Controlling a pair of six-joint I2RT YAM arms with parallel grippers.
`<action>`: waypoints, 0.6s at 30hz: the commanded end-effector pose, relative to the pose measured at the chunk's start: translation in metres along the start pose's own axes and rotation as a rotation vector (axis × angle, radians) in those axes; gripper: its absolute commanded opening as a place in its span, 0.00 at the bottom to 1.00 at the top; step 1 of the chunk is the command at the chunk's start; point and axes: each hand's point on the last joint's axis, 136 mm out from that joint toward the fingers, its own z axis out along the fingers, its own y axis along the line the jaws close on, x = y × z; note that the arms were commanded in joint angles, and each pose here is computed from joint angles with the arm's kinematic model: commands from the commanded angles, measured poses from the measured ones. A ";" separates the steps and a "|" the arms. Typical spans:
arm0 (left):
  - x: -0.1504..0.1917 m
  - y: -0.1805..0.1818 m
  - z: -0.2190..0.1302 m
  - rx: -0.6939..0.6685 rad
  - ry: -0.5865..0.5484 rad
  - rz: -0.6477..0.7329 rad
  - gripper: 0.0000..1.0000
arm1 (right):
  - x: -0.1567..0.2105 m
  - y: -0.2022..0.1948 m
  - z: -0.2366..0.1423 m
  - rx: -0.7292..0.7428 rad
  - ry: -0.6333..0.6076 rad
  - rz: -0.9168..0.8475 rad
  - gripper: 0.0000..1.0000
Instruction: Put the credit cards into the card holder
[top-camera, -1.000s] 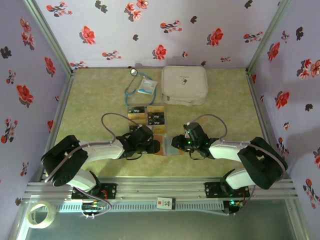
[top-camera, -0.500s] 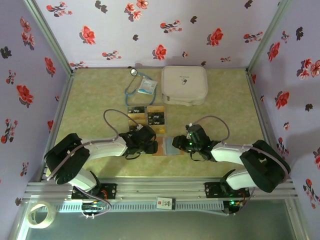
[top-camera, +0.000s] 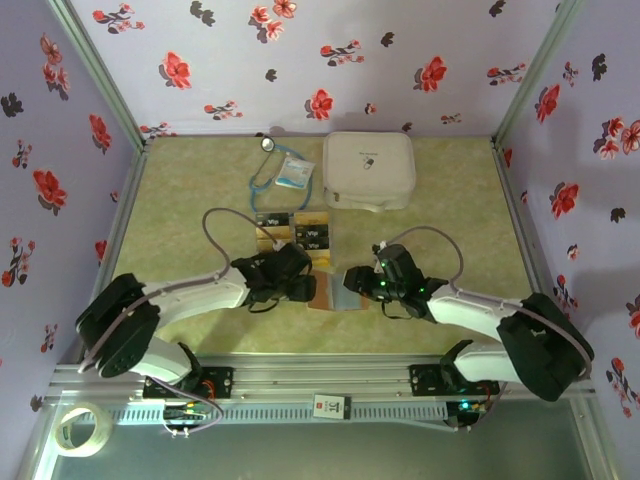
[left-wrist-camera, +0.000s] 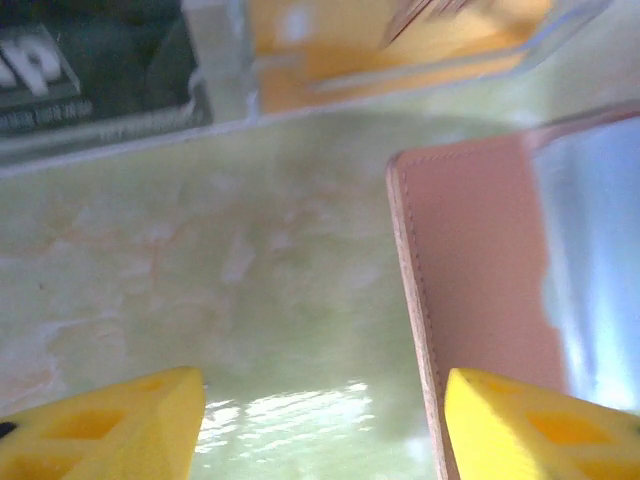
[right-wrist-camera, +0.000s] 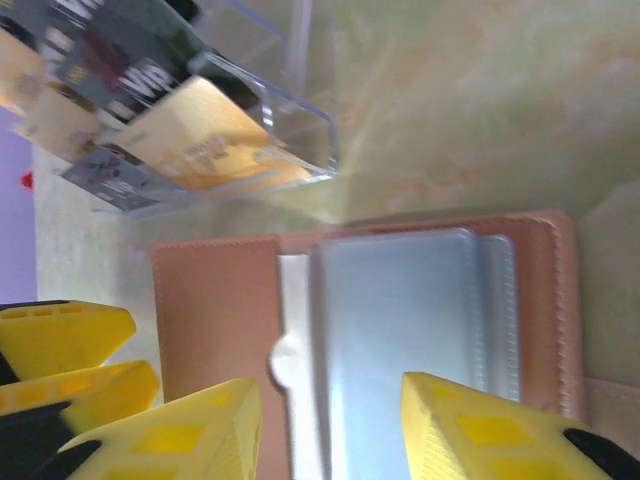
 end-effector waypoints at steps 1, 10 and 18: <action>-0.021 -0.030 -0.018 0.127 -0.045 -0.042 0.68 | -0.009 0.007 -0.008 0.028 -0.026 -0.040 0.38; -0.033 -0.072 -0.009 0.316 -0.047 -0.144 0.66 | -0.016 -0.012 -0.006 0.155 -0.035 -0.054 0.27; -0.015 -0.063 0.015 0.323 -0.031 -0.166 0.57 | -0.018 -0.019 0.004 0.174 -0.023 -0.057 0.25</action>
